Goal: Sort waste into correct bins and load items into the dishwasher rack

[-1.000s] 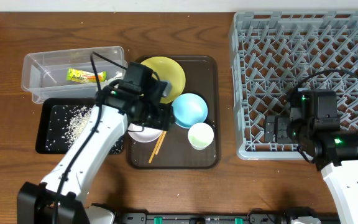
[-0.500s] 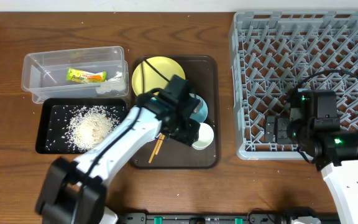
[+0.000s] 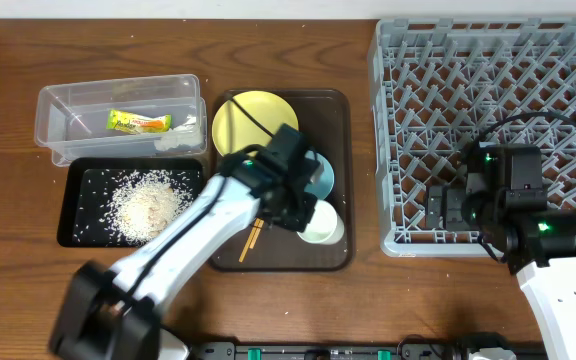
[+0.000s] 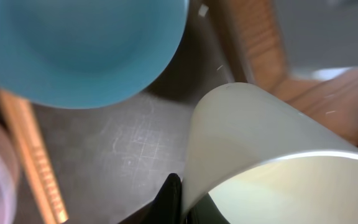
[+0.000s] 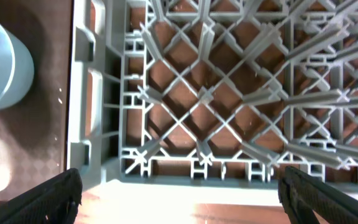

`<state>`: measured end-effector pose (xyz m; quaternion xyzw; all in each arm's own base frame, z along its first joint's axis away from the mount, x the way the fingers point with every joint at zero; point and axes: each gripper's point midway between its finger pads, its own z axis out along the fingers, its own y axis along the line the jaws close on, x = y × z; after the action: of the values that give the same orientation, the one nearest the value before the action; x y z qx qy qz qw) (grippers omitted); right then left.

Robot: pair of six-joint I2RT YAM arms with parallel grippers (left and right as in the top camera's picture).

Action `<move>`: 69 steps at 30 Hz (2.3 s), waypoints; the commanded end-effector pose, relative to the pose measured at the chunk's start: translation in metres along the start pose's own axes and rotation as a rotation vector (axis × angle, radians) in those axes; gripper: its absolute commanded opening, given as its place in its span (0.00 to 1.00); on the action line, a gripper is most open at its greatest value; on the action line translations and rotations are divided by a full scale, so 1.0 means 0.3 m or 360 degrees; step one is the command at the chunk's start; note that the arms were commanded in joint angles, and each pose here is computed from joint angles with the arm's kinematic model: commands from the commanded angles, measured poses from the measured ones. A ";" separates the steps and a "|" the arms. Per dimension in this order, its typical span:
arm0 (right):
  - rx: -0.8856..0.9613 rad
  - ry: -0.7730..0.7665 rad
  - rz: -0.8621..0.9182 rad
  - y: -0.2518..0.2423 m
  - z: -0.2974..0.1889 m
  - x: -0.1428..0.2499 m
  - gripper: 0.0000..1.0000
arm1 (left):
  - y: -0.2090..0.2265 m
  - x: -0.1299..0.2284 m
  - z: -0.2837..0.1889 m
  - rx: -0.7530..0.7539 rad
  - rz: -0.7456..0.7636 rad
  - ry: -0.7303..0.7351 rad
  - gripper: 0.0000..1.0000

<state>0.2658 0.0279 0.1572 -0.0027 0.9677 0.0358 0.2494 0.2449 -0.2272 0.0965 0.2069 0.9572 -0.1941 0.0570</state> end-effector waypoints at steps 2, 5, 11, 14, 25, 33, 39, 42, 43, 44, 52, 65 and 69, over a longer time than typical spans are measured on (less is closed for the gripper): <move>0.0004 -0.0122 0.0057 -0.010 -0.021 -0.067 0.99 | 0.001 -0.073 -0.170 0.0162 -0.0080 -0.0268 0.06; -0.0131 -0.0208 0.0080 0.039 -0.025 -0.115 0.99 | 0.054 -0.127 -0.228 0.0268 -0.0260 -0.0384 0.06; -0.0918 -0.0218 -0.0180 0.315 -0.085 -0.124 0.99 | -0.002 -0.256 -0.367 0.1044 -0.0280 -0.0556 0.06; -0.1338 -0.0206 -0.0382 0.439 -0.150 -0.087 0.99 | -0.059 -0.274 -0.427 0.1452 -0.0156 -0.0526 0.06; -0.1795 -0.0413 -0.0744 0.576 -0.212 -0.117 0.98 | -0.119 -0.243 -0.376 0.1783 -0.0152 -0.0285 0.06; -0.1930 -0.0566 -0.0888 0.624 -0.247 -0.153 0.98 | -0.172 -0.225 -0.360 0.1801 -0.0119 -0.0217 0.06; -0.2036 -0.0615 -0.0972 0.660 -0.288 -0.144 0.93 | -0.177 -0.223 -0.359 0.1803 -0.0125 -0.0204 0.06; -0.2051 -0.0607 -0.0986 0.672 -0.292 -0.135 0.80 | -0.177 -0.223 -0.359 0.1803 -0.0125 -0.0205 0.06; -0.2052 -0.0606 -0.0987 0.673 -0.293 -0.135 0.78 | -0.177 -0.223 -0.359 0.1803 -0.0124 -0.0205 0.06; -0.2051 -0.0606 -0.0987 0.673 -0.292 -0.135 0.77 | -0.177 -0.223 -0.359 0.1803 -0.0125 -0.0205 0.06; -0.2007 -0.0607 -0.0981 0.669 -0.278 -0.141 0.60 | -0.177 -0.223 -0.359 0.1803 -0.0124 -0.0205 0.06; -0.1548 -0.0427 -0.0705 0.595 -0.120 -0.175 0.44 | -0.026 -0.278 -0.178 0.1167 -0.0359 -0.0324 0.52; -0.1269 -0.0341 -0.0589 0.524 -0.053 -0.179 0.40 | 0.134 -0.248 -0.080 0.0670 -0.0568 -0.0309 0.57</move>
<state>0.2854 0.1969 0.2127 -0.3031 0.7939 0.4189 0.3198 0.3083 -0.2402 0.1558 0.0644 0.8429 -0.5335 0.0252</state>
